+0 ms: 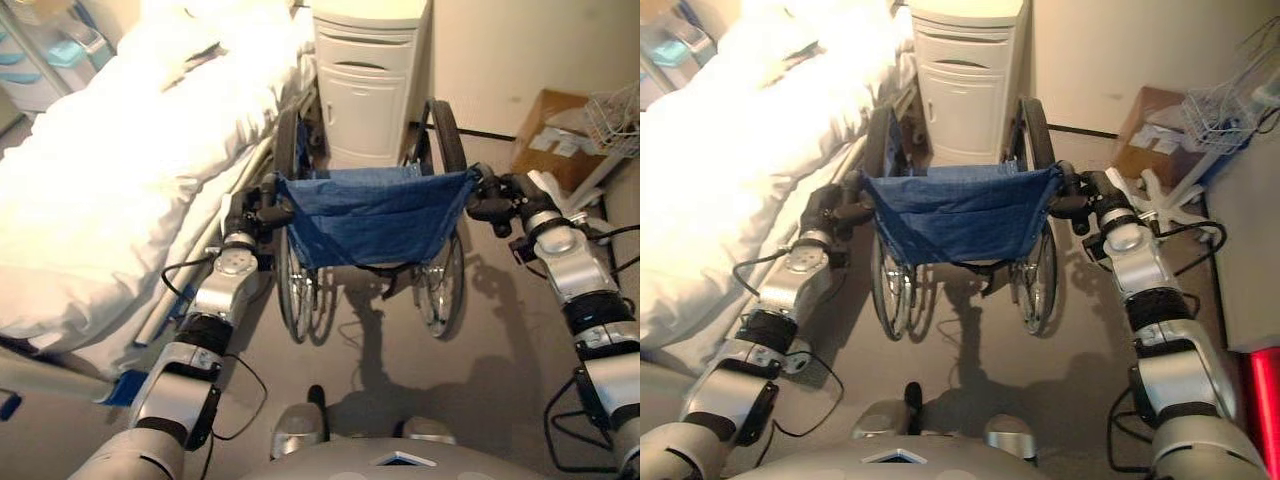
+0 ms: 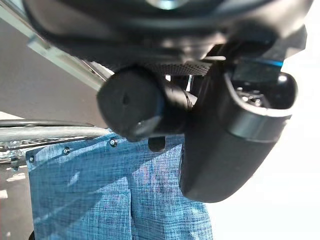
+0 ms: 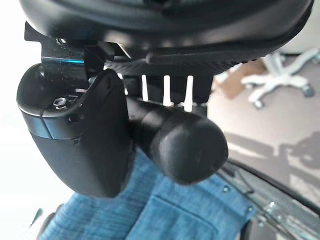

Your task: Push the wheelchair next to the bed

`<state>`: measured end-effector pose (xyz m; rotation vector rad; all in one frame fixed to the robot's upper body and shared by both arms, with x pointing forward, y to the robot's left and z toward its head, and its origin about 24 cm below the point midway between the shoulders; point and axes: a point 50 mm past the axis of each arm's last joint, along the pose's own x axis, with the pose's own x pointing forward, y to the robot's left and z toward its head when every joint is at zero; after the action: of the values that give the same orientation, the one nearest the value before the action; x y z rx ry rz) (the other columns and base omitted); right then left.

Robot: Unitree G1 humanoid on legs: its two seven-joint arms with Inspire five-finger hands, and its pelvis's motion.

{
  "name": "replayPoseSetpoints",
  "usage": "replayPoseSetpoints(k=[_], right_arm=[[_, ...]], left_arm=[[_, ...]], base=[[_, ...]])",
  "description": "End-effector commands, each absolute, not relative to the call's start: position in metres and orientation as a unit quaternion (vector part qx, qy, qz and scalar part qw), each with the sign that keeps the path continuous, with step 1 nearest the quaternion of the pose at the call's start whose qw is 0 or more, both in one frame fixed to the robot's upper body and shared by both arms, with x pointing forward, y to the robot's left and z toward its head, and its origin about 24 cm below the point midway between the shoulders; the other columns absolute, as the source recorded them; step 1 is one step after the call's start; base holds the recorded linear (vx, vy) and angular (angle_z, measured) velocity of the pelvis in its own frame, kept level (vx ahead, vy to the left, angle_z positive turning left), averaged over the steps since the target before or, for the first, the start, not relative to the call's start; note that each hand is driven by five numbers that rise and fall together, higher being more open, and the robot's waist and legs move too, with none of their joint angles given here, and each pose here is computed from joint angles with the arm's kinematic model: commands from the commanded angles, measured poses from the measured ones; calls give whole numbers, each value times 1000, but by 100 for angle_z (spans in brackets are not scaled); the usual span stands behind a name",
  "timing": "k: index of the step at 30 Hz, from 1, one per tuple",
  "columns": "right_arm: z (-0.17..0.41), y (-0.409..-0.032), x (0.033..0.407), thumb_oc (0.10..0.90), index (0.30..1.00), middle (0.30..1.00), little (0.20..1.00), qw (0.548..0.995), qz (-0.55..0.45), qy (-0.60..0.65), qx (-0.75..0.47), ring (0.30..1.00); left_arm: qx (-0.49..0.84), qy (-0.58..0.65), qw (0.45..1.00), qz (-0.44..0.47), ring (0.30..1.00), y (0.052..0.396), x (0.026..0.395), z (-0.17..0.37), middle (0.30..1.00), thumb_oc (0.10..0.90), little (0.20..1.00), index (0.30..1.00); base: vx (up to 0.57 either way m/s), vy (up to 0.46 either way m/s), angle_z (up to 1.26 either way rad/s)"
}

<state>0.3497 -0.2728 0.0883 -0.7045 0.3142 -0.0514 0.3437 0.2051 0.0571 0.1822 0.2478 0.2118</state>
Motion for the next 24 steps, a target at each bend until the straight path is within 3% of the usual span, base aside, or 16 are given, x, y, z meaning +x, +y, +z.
replayPoseSetpoints(k=[1, 24], right_arm=[[62, -265, 340, 400, 300, 300, 300, 887, 48, 189, -418, 300], [86, -262, 358, 400, 300, 300, 300, 888, 39, 169, -426, 300]], left_arm=[[181, 103, 969, 133, 300, 250, 338, 68, 300, 400, 300, 300], [214, 82, 960, 159, 300, 259, 355, 95, 300, 400, 300, 300]], base=[[90, 114, -12], [71, 42, -1]])
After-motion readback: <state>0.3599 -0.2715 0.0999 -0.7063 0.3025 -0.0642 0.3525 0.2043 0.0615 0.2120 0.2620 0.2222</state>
